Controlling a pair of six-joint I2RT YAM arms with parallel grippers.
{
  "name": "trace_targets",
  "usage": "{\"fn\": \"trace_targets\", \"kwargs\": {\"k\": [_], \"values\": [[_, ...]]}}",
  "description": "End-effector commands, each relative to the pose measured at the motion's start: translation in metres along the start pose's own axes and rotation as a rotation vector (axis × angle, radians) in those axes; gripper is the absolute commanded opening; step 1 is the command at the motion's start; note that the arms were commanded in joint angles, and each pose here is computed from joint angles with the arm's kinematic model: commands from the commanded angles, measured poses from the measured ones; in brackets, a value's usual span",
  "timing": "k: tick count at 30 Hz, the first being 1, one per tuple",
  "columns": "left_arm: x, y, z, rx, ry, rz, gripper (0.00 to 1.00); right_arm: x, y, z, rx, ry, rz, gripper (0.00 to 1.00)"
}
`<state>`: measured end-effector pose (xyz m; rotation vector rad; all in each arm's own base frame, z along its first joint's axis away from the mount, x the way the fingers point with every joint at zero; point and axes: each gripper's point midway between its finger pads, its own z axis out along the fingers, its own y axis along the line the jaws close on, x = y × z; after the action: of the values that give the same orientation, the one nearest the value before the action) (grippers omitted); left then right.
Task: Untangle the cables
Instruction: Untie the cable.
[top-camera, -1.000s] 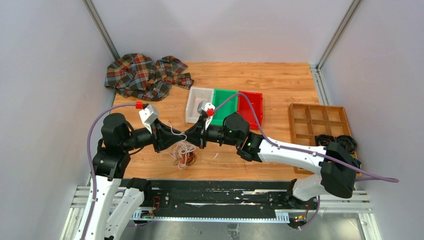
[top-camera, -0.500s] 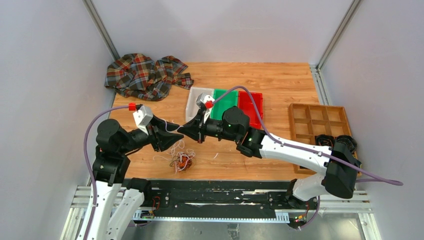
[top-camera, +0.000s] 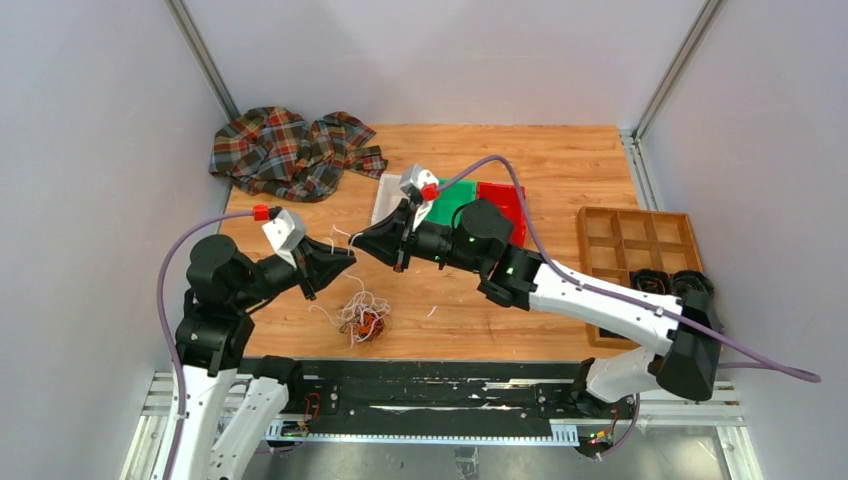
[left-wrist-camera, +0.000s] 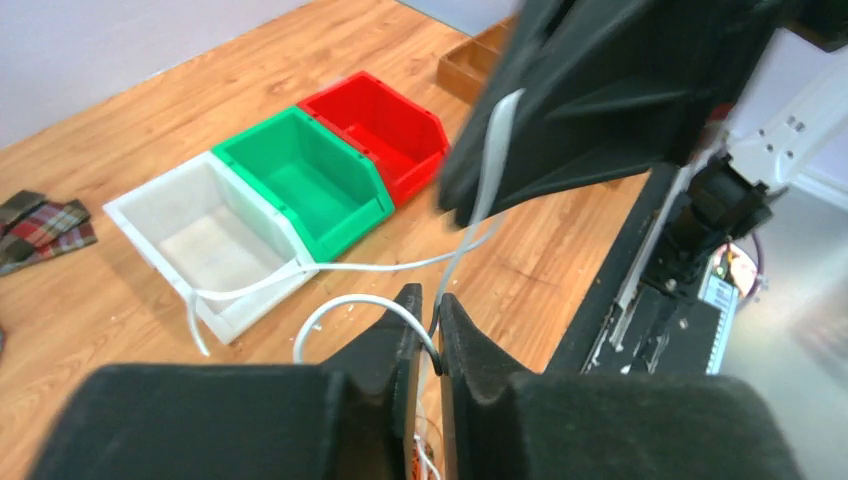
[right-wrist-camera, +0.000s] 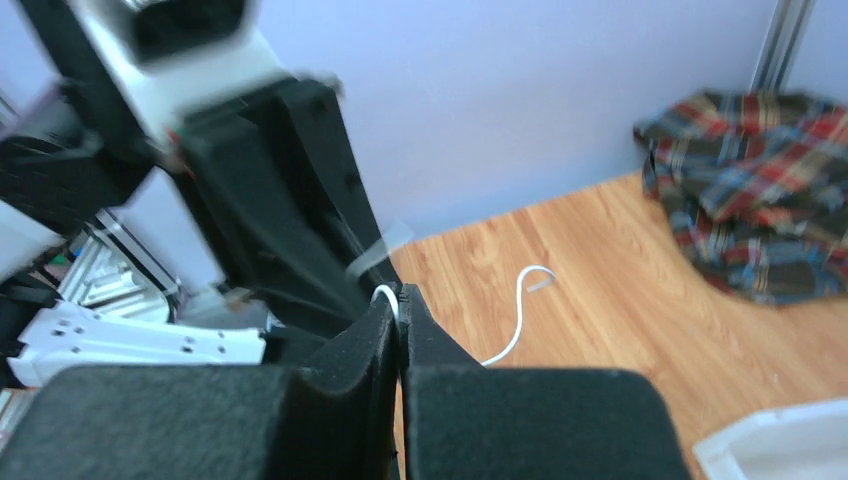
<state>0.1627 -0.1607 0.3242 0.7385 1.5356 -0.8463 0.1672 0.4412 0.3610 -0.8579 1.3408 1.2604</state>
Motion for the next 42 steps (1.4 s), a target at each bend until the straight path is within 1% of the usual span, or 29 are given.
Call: {"fn": "trace_targets", "kwargs": {"k": [1,2,3,6,9,10,11,13,14,16,18,19,21,27,29,30,31,33,35,37,38,41,42], "values": [[-0.006,0.016,-0.001,-0.078,0.056,0.043,0.06,-0.093,0.023,-0.018,-0.052,-0.228,-0.088,0.01],[-0.016,0.016,-0.002,-0.078,0.043,0.072,0.02,-0.095,0.022,-0.02,-0.044,-0.229,-0.094,0.01],[-0.028,0.016,-0.003,-0.079,0.029,0.106,0.01,-0.097,0.021,-0.022,-0.038,-0.23,-0.097,0.01],[-0.061,0.014,-0.004,-0.068,0.004,0.201,0.01,-0.102,0.017,-0.026,-0.028,-0.234,-0.103,0.01],[-0.098,0.01,-0.005,-0.06,-0.028,0.273,0.01,-0.095,0.013,-0.028,-0.017,-0.213,-0.103,0.01],[-0.11,0.008,-0.006,-0.055,-0.044,0.295,0.01,-0.091,0.012,-0.027,-0.018,-0.2,-0.104,0.04],[-0.122,0.004,-0.007,-0.048,-0.062,0.312,0.01,-0.085,0.011,-0.026,-0.019,-0.186,-0.112,0.12],[-0.148,-0.003,-0.01,-0.031,-0.1,0.356,0.01,-0.072,0.007,-0.024,-0.017,-0.151,-0.12,0.33],[-0.158,-0.006,-0.011,-0.026,-0.116,0.37,0.01,-0.065,0.004,-0.021,-0.014,-0.13,-0.121,0.41],[-0.177,-0.01,-0.012,-0.018,-0.141,0.39,0.01,-0.05,0.002,-0.016,-0.028,-0.089,-0.131,0.53],[-0.19,-0.012,-0.012,-0.01,-0.158,0.399,0.01,-0.037,0.004,-0.008,-0.061,-0.061,-0.128,0.66],[-0.195,-0.014,-0.012,-0.004,-0.166,0.401,0.01,-0.03,0.004,-0.004,-0.074,-0.047,-0.124,0.69],[-0.202,-0.017,-0.013,0.003,-0.182,0.41,0.01,-0.016,0.004,0.004,-0.092,-0.019,-0.117,0.71],[-0.215,-0.022,-0.015,0.005,-0.226,0.423,0.01,0.016,0.003,0.024,-0.121,0.023,-0.143,0.73],[-0.217,-0.022,-0.015,0.006,-0.236,0.421,0.01,0.023,0.005,0.029,-0.143,0.023,-0.139,0.71],[-0.218,-0.022,-0.015,0.007,-0.241,0.415,0.01,0.024,0.005,0.031,-0.141,0.017,-0.141,0.66],[-0.219,-0.022,-0.015,0.008,-0.244,0.408,0.01,0.024,0.005,0.033,-0.134,0.009,-0.14,0.59],[-0.22,-0.024,-0.014,0.013,-0.254,0.39,0.0,0.021,-0.002,0.034,-0.095,-0.011,-0.134,0.38],[-0.219,-0.024,-0.014,0.016,-0.262,0.368,0.0,0.014,-0.006,0.031,-0.064,-0.046,-0.125,0.2],[-0.219,-0.024,-0.013,0.018,-0.271,0.352,0.01,0.007,-0.008,0.025,-0.057,-0.077,-0.121,0.05],[-0.217,-0.023,-0.012,0.018,-0.27,0.341,0.01,0.005,-0.008,0.022,-0.054,-0.088,-0.122,0.01],[-0.212,-0.02,-0.009,0.017,-0.261,0.314,0.01,0.002,-0.012,0.011,-0.037,-0.093,-0.125,0.01],[-0.211,-0.019,-0.009,0.013,-0.261,0.312,0.0,0.001,-0.013,0.007,-0.034,-0.091,-0.129,0.02]]}}
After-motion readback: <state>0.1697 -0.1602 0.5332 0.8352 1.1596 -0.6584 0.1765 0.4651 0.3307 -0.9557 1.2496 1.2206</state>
